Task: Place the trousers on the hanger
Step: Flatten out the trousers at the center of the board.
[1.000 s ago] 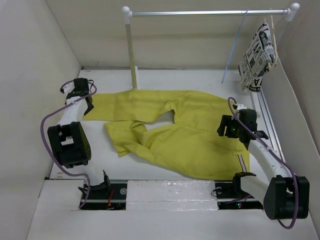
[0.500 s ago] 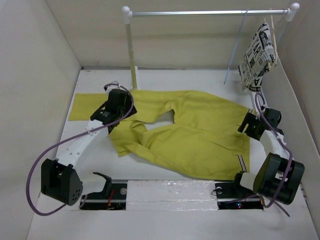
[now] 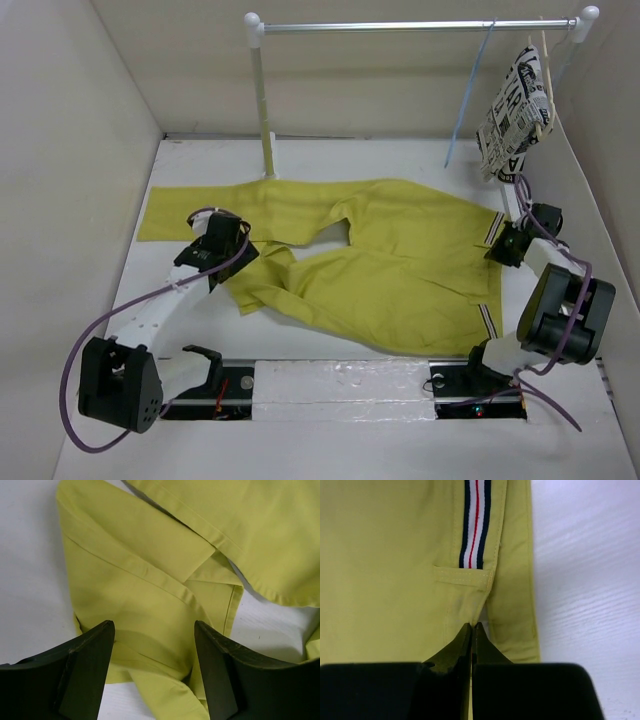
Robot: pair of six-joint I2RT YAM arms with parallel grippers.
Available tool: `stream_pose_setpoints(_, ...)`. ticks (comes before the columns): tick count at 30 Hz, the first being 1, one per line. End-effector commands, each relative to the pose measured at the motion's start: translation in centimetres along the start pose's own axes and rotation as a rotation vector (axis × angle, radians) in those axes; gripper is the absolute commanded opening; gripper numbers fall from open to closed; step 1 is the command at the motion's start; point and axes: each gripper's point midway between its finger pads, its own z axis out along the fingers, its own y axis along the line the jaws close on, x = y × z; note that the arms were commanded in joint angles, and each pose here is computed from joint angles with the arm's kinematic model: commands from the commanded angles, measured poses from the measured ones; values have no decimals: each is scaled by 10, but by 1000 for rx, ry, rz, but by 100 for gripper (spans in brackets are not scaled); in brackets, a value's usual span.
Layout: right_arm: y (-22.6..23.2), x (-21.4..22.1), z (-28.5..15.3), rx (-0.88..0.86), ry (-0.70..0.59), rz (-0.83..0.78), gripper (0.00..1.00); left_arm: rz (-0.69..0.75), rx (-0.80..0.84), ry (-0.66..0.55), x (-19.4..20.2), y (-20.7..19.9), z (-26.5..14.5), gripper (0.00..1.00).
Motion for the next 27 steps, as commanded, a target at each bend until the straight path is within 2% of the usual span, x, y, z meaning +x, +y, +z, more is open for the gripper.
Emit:
stream_pose_setpoints(1, 19, -89, -27, -34, -254, -8, 0, -88, -33, -42, -5, 12, -12, 60)
stream_pose_setpoints(3, 24, -111, -42, -5, -300, -11, 0, -102, -63, -61, -5, 24, -14, 59)
stream_pose_setpoints(4, 30, -114, -46, 3, -302, -33, 6, -117, -72, -69, -7, 29, -15, 59)
stream_pose_setpoints(5, 32, -116, -51, 15, -306, -48, 31, -126, -91, -58, -3, 36, -14, 60)
stream_pose_setpoints(6, 35, -113, -54, 26, -295, -83, 47, -131, -94, -50, -1, 37, -14, 60)
stream_pose_setpoints(8, 53, -103, -60, 7, -285, -149, 69, -157, -115, -19, 8, 43, -10, 62)
stream_pose_setpoints(10, 63, -75, -56, -34, -240, -206, 70, -175, -124, 5, 15, 45, -5, 63)
stream_pose_setpoints(11, 85, -63, -59, -107, -237, -251, 70, -198, -133, 32, 23, 47, -3, 63)
stream_pose_setpoints(13, 108, -47, -78, -186, -275, -304, 62, -220, -132, 45, 28, 47, 0, 63)
stream_pose_setpoints(14, 136, -23, -80, -308, -260, -368, 40, -231, -133, 39, 29, 48, 2, 63)
stream_pose_setpoints(15, 158, -16, -96, -403, -299, -411, 29, -238, -125, 27, 27, 47, 4, 63)
stream_pose_setpoints(17, 199, 22, -111, -604, -255, -513, 8, -245, -116, -14, 21, 46, 10, 65)
stream_pose_setpoints(18, 230, 55, -123, -721, -205, -628, 8, -248, -117, -31, 17, 45, 11, 65)
stream_pose_setpoints(19, 244, 76, -130, -777, -167, -691, 10, -233, -124, -35, 16, 44, 15, 65)
stream_pose_setpoints(20, 270, 116, -144, -882, -102, -811, 22, -214, -109, -41, 12, 39, 21, 65)
stream_pose_setpoints(21, 273, 113, -147, -890, -120, -823, 31, -220, -93, -54, 8, 34, 21, 65)
stream_pose_setpoints(22, 292, 153, -158, -971, -44, -914, 42, -214, -120, -60, 8, 38, 26, 65)
stream_pose_setpoints(23, 300, 169, -162, -994, -20, -953, 60, -216, -132, -65, 7, 39, 28, 64)
stream_pose_setpoints(24, 313, 172, -165, -1001, -53, -1018, 65, -219, -140, -70, 6, 40, 30, 64)
stream_pose_setpoints(25, 324, 195, -173, -1042, -23, -1077, 69, -214, -154, -61, 9, 42, 34, 63)
stream_pose_setpoints(27, 337, 215, -159, -1028, 33, -1132, 73, -217, -154, -61, 8, 39, 38, 58)
